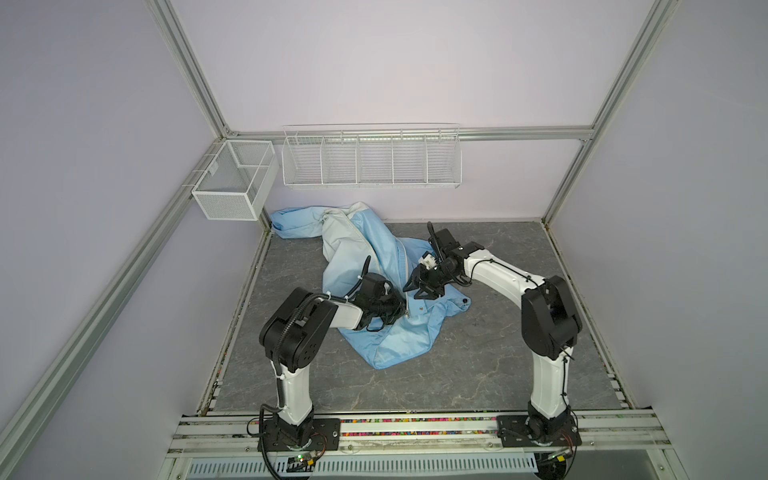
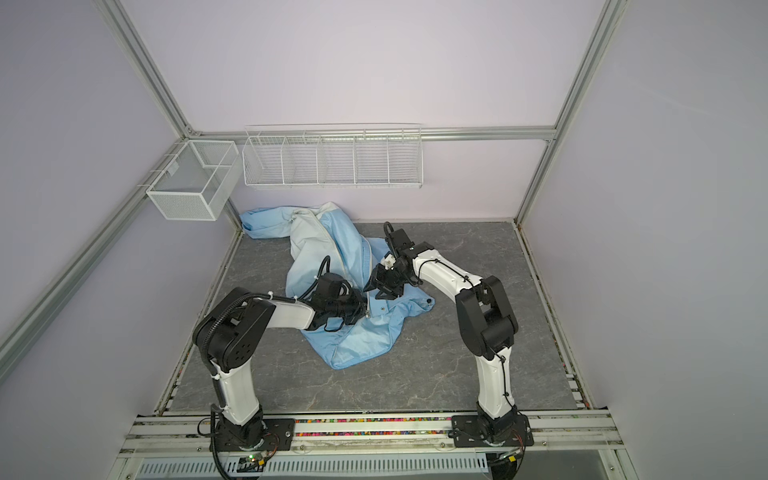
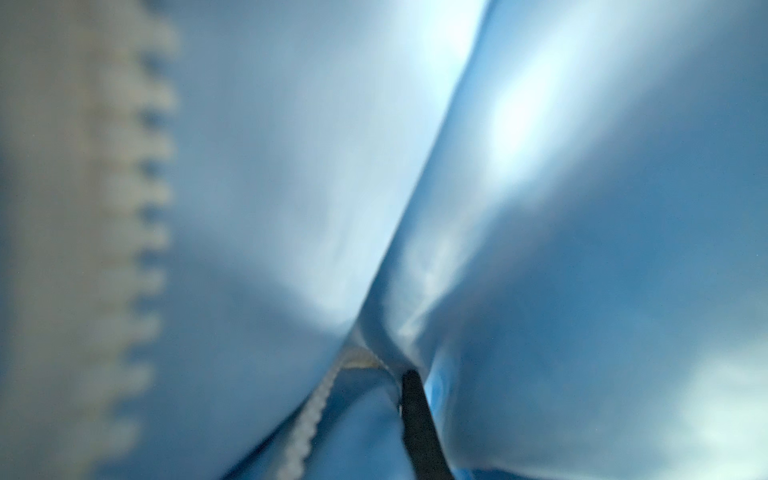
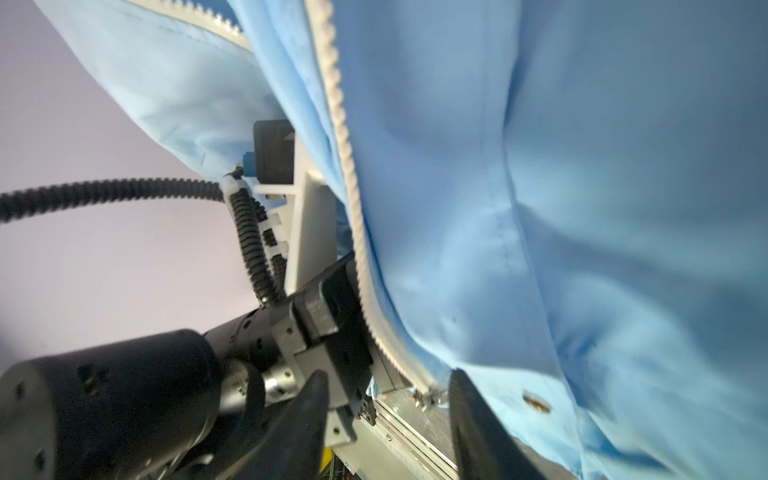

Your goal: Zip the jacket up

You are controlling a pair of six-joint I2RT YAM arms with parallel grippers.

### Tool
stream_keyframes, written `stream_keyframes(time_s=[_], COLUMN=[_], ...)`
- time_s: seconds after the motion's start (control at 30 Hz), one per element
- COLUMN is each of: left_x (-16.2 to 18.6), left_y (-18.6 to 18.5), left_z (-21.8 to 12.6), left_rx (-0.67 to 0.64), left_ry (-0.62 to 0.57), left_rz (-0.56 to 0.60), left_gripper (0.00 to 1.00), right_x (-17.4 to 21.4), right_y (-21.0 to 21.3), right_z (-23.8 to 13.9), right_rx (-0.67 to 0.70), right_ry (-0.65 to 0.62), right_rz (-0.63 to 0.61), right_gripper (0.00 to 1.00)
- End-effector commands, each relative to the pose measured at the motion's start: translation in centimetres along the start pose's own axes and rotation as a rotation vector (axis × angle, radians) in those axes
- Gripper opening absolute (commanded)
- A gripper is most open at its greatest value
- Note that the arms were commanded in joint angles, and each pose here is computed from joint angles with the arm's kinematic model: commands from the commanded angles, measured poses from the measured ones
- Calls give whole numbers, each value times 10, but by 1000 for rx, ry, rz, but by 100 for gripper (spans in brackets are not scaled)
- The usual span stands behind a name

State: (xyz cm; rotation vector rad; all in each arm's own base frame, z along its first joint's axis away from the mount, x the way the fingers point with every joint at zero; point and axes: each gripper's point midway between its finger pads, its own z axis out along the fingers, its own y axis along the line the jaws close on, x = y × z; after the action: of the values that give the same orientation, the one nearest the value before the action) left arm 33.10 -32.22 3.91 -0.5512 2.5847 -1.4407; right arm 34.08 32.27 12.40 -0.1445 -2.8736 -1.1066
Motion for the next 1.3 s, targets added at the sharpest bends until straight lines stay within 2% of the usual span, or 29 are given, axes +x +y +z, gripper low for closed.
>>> stream_keyframes(time_s=[0.0,0.17,0.2,0.27,0.37,0.5,0.6,0.63,0.73,1.13,1.27], left_x=[2,6,6,9,15,18,19,20,22,21,20], left_y=[-4,-32,-39,-57,-73,-73,-70,-70,-65,-60,-61], left_z=[2,1,1,0,0,0,-1,-2,-2,-4,-4], left_rx=[42,149,178,247,298,297,293,291,279,251,251], left_ry=[19,58,66,94,136,149,146,146,149,134,133], left_rz=[9,50,59,72,88,90,86,84,78,69,69], left_gripper=[0,0,0,0,0,0,0,0,0,0,0], right_x=[6,26,29,37,45,49,46,43,37,5,1], right_y=[8,-2,-5,-14,-23,-30,-33,-31,-33,-53,-59], right_z=[-31,-52,-55,-61,-71,-77,-72,-69,-62,-44,-43], right_rx=[-21,-42,-52,-56,-68,-138,-212,-244,-271,-287,-271], right_ry=[-76,-121,-129,-152,-193,-237,-244,-244,-248,-277,-289], right_rz=[-9,19,30,53,72,138,207,226,257,387,399], right_gripper=[61,70,74,90,88,88,97,87,76,77,82])
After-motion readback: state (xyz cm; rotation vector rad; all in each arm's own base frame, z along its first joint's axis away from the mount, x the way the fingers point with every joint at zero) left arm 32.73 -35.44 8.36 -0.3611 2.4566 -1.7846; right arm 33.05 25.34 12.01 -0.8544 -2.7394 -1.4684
